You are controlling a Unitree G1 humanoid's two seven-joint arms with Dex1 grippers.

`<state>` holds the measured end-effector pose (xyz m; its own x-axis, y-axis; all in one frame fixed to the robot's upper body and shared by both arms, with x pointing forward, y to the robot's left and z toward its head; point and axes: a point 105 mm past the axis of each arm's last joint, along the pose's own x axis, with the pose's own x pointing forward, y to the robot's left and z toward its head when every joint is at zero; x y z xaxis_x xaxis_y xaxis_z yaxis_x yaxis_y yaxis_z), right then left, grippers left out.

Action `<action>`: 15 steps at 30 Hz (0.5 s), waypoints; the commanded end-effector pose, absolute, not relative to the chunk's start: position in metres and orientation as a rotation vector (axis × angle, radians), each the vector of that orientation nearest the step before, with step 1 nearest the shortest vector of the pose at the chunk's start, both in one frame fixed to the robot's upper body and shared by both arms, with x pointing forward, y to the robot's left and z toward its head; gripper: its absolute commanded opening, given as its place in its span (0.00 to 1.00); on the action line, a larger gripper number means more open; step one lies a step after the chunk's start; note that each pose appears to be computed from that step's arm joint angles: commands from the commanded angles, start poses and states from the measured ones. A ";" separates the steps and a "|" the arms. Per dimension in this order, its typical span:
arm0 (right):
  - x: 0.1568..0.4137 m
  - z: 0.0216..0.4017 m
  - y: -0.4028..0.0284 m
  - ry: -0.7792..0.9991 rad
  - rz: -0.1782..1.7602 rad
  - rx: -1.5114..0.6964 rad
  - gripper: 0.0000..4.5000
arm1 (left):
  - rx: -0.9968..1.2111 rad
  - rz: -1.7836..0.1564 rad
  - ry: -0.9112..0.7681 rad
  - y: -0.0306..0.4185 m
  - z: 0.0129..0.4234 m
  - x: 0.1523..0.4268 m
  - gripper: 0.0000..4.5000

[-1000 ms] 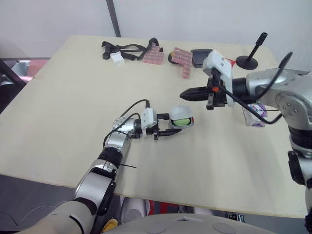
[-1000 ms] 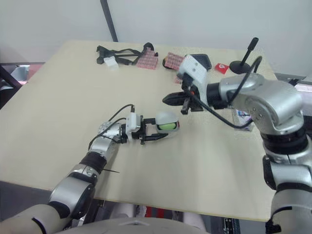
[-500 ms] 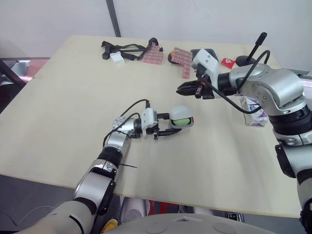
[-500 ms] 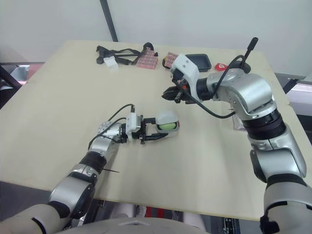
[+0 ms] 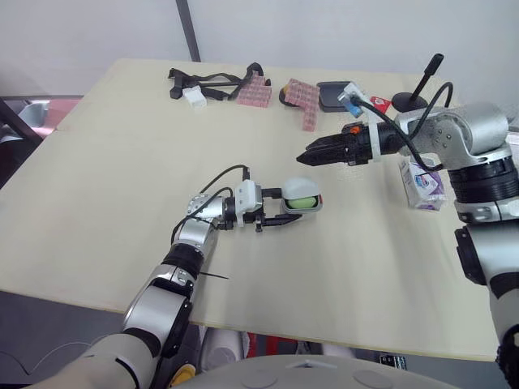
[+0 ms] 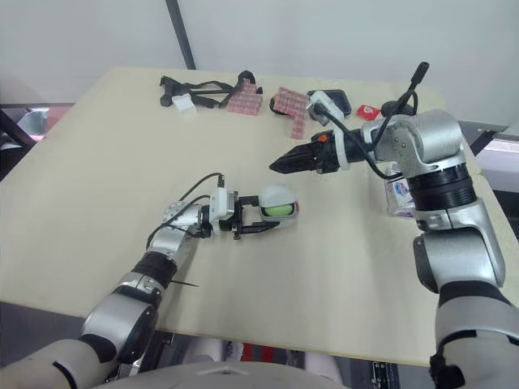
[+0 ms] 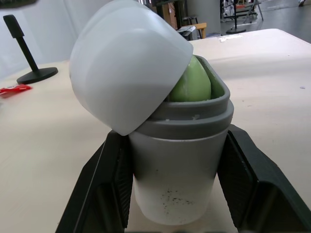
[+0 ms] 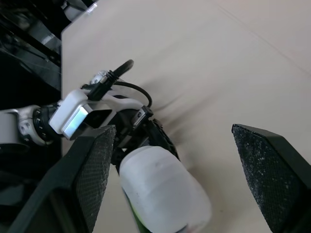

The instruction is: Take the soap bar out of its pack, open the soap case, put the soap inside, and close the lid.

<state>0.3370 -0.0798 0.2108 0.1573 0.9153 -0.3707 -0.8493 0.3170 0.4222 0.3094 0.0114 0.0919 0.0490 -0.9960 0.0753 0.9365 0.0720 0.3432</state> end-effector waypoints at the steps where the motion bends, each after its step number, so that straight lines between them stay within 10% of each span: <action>1: 0.333 0.229 -0.076 0.577 1.338 0.149 0.92 | 0.247 -1.493 -0.352 0.011 0.097 0.309 0.43; 15: 0.330 0.190 -0.078 0.669 1.330 0.135 0.92 | 0.243 -1.485 -0.352 0.012 0.097 0.309 0.43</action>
<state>0.3300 -0.0797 0.1825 0.0830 0.9200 -0.3830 -0.8229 0.2800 0.4944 0.3096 0.0114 0.0922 0.0558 -0.9954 0.0779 0.9358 0.0793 0.3436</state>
